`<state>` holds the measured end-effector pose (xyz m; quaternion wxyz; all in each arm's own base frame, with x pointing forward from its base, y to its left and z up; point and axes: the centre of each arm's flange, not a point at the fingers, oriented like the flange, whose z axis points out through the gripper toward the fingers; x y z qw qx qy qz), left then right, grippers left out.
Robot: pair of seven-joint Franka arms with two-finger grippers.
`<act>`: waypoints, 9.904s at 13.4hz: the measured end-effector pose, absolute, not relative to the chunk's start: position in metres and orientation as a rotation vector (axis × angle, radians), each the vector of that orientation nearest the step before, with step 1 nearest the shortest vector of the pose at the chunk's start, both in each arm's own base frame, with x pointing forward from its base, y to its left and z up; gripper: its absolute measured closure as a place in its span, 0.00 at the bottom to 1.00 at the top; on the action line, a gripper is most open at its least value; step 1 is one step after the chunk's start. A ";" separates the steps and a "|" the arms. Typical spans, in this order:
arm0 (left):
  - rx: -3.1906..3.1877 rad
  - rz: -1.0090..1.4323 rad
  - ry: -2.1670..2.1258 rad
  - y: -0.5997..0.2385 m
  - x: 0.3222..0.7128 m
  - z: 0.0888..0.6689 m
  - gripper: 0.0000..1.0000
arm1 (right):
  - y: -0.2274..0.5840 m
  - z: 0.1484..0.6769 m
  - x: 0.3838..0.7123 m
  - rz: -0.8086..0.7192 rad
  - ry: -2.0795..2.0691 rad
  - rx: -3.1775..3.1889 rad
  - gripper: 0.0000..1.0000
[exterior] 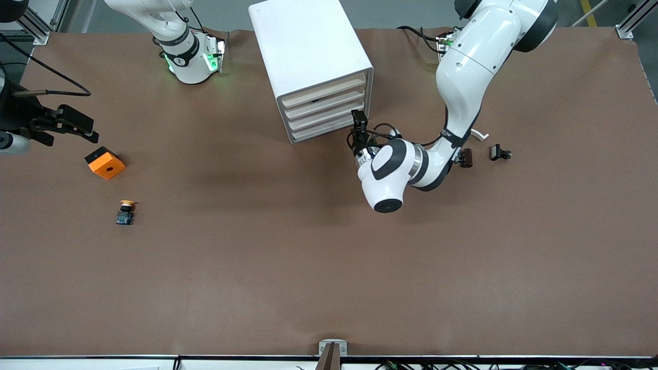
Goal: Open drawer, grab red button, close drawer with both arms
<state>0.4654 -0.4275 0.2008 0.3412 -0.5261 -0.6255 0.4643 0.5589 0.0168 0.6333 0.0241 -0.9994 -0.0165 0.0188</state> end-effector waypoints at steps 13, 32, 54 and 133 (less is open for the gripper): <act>-1.159 1.276 -1.551 -0.465 0.422 0.172 0.50 | 0.022 0.626 0.559 0.084 -0.065 -3.092 0.00; -1.158 1.437 -1.919 -0.352 0.566 0.194 0.71 | 0.248 0.603 0.510 0.198 0.721 -3.061 0.00; -2.459 1.228 -2.090 -0.150 0.706 0.368 0.00 | 0.511 0.375 0.467 0.116 1.280 -2.852 0.00; -3.008 0.051 -1.017 -0.087 0.661 0.504 0.00 | -0.043 0.194 0.624 0.141 -0.097 -3.214 0.53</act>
